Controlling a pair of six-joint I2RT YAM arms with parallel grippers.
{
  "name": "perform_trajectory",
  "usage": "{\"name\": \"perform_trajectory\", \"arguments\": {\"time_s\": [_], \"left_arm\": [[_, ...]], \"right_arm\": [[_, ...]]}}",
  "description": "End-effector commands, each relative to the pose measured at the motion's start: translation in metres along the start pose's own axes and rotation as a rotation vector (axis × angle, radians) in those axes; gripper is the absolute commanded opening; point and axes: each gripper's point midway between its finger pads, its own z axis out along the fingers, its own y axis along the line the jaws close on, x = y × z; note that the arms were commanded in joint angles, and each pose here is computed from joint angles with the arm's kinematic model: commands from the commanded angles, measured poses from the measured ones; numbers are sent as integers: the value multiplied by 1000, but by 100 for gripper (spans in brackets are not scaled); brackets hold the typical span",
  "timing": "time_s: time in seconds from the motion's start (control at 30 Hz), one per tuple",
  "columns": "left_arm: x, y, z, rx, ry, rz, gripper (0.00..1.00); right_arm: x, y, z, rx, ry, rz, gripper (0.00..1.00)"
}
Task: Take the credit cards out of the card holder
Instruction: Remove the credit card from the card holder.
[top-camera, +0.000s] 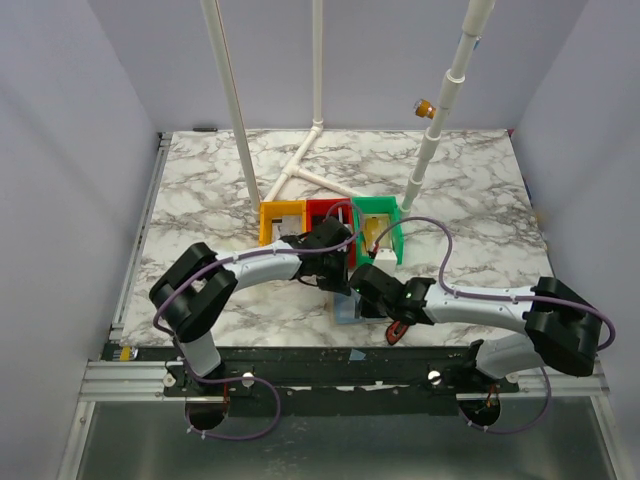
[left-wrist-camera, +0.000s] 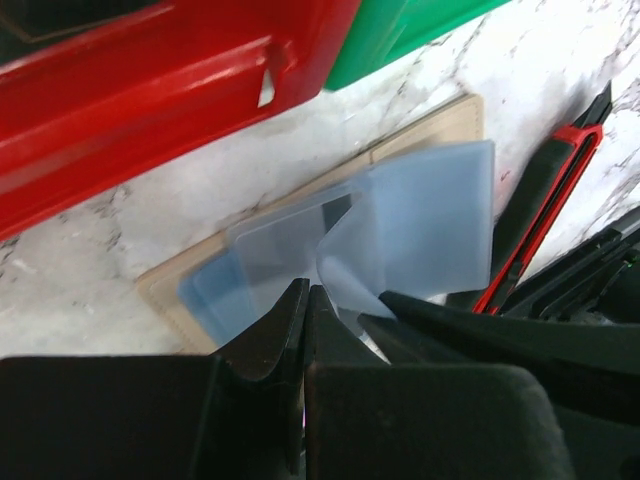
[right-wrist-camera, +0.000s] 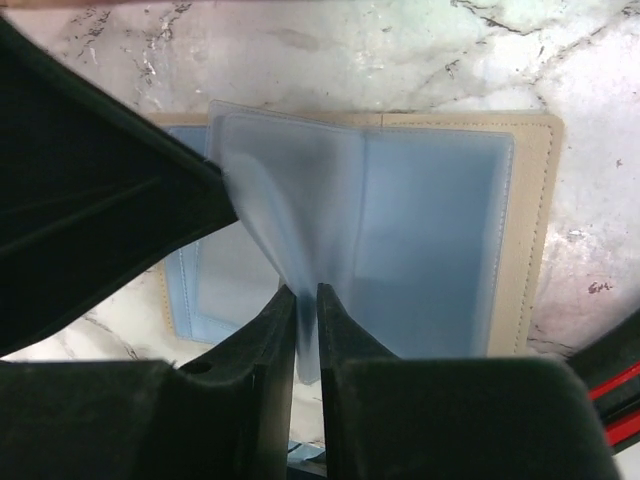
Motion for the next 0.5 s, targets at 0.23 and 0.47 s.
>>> {"name": "perform_trajectory", "arguments": {"time_s": [0.23, 0.47], "left_arm": [[-8, -28, 18, 66, 24, 25, 0], [-6, -41, 19, 92, 39, 41, 0]], "right_arm": [[-12, 6, -11, -34, -28, 41, 23], [-31, 0, -29, 3, -77, 32, 45]]}}
